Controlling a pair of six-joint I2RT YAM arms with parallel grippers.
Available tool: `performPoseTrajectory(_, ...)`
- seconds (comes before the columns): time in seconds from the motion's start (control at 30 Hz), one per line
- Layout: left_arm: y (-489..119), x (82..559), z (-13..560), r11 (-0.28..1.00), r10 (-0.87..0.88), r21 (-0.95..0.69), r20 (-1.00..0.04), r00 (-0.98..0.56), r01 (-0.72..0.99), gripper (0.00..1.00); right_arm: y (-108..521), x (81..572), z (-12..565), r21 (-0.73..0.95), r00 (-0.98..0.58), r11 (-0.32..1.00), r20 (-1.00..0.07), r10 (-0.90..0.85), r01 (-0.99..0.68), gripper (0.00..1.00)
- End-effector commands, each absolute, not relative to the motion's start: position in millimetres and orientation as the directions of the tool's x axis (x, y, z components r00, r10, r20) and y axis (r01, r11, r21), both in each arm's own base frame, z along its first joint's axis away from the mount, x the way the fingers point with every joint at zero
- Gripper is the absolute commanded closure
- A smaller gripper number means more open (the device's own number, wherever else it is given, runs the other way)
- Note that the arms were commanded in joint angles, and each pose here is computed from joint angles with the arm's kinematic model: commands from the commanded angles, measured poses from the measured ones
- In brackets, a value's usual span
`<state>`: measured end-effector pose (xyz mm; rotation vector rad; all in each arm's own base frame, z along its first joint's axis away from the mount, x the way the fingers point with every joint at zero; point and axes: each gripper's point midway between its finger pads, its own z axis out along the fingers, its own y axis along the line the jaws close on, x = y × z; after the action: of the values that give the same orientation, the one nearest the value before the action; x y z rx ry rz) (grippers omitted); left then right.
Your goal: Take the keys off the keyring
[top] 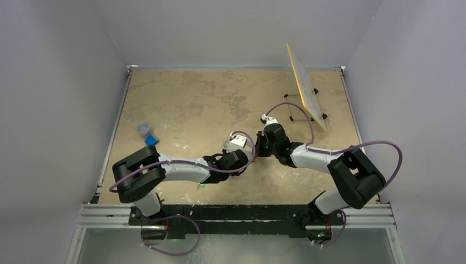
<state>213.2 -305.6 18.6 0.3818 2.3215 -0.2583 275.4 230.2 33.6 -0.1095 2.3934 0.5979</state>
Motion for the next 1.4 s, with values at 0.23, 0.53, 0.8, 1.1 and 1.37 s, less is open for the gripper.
performPoseTrajectory(0.23,-261.3,173.9,-9.8,0.921,0.303,-0.021,-0.592,-0.747,0.390,0.88,251.4,273.1,66.1,0.379,-0.688,0.795,-0.723,-0.065,-0.474,0.81)
performPoseTrajectory(0.53,-238.6,167.5,-7.7,0.936,0.270,-0.019,-0.601,-0.752,0.352,0.87,291.3,239.5,60.7,0.420,-0.659,0.630,-0.725,-0.200,-0.653,0.72)
performPoseTrajectory(0.8,-237.7,166.9,1.5,0.934,0.235,-0.063,-0.634,-0.737,0.352,0.87,317.0,226.0,51.3,0.425,-0.636,0.553,-0.725,-0.266,-0.717,0.71)
performPoseTrajectory(1.1,-233.4,165.1,0.3,0.937,0.228,-0.065,-0.634,-0.739,0.344,0.87,326.7,226.1,39.0,0.394,-0.636,0.576,-0.709,-0.304,-0.716,0.71)
performPoseTrajectory(1.37,-219.1,162.1,-2.0,0.951,0.217,-0.040,-0.623,-0.751,0.308,0.87,266.9,254.5,0.7,0.346,-0.799,0.837,-0.579,-0.164,-0.424,0.72)
